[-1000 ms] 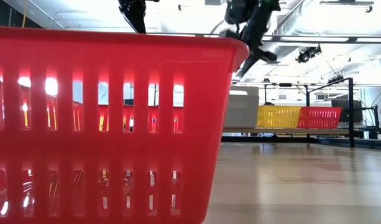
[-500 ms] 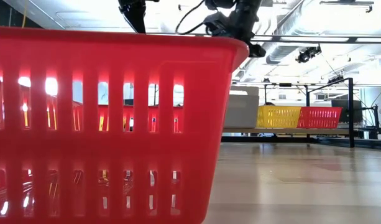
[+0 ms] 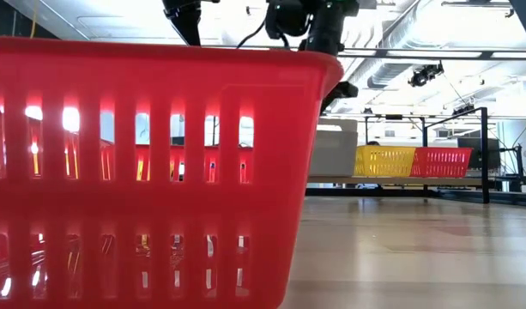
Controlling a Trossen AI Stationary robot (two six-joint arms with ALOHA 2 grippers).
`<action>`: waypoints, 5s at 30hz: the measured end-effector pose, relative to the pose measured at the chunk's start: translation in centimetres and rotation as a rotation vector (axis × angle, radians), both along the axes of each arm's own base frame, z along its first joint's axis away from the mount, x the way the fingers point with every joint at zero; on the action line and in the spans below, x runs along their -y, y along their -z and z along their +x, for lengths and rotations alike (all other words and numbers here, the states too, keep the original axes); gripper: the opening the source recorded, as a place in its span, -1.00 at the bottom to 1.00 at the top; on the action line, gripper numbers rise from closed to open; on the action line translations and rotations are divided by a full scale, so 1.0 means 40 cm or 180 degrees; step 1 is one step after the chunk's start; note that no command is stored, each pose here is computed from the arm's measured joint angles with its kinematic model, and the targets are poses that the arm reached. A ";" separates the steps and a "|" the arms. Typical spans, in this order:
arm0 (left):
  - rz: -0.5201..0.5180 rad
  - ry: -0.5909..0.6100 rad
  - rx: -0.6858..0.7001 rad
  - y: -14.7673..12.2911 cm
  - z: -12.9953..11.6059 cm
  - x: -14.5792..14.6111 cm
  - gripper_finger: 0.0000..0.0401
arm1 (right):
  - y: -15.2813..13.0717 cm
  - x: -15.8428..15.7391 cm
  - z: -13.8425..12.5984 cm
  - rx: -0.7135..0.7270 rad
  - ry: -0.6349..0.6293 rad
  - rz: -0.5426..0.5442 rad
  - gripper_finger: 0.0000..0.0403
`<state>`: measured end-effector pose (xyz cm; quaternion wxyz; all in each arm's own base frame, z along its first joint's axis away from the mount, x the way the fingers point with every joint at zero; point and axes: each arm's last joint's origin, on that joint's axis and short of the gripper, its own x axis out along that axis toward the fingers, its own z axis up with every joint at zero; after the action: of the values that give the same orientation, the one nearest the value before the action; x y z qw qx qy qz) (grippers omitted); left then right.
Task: Stack baskets on shelf by color
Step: Stack the left gray bin on top of the gray bin on the shelf, then stack the top yellow bin on top of the yellow bin on the shelf
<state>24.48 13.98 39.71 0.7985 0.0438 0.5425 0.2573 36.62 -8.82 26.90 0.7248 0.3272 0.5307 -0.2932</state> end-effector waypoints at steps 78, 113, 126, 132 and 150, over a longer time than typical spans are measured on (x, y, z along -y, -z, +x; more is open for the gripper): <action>-0.1655 -0.3360 0.0157 0.476 -0.134 0.257 -0.43 | -0.287 -0.014 -0.049 0.0203 -0.1549 -0.0748 -0.59; -0.2004 -0.3233 0.0273 0.579 -0.146 0.268 -0.97 | -0.303 -0.228 0.009 0.0800 -0.1971 -0.0771 -0.59; -0.2235 -0.3209 0.1400 0.365 -0.029 0.243 -1.00 | -0.312 -0.366 0.012 0.1013 -0.3173 -0.1150 -0.59; -0.2328 -0.3087 0.1883 0.250 0.000 0.236 -1.00 | -0.322 -0.394 0.019 0.1153 -0.3618 -0.1490 -0.58; -0.2024 -0.3173 0.1983 0.224 0.107 0.194 -1.00 | -0.279 -0.410 0.086 0.1256 -0.3715 -0.1737 -0.29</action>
<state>28.75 6.22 30.74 0.6774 -0.5260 0.2914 0.4237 40.07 7.58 38.04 0.9045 -0.1606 0.3851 0.0883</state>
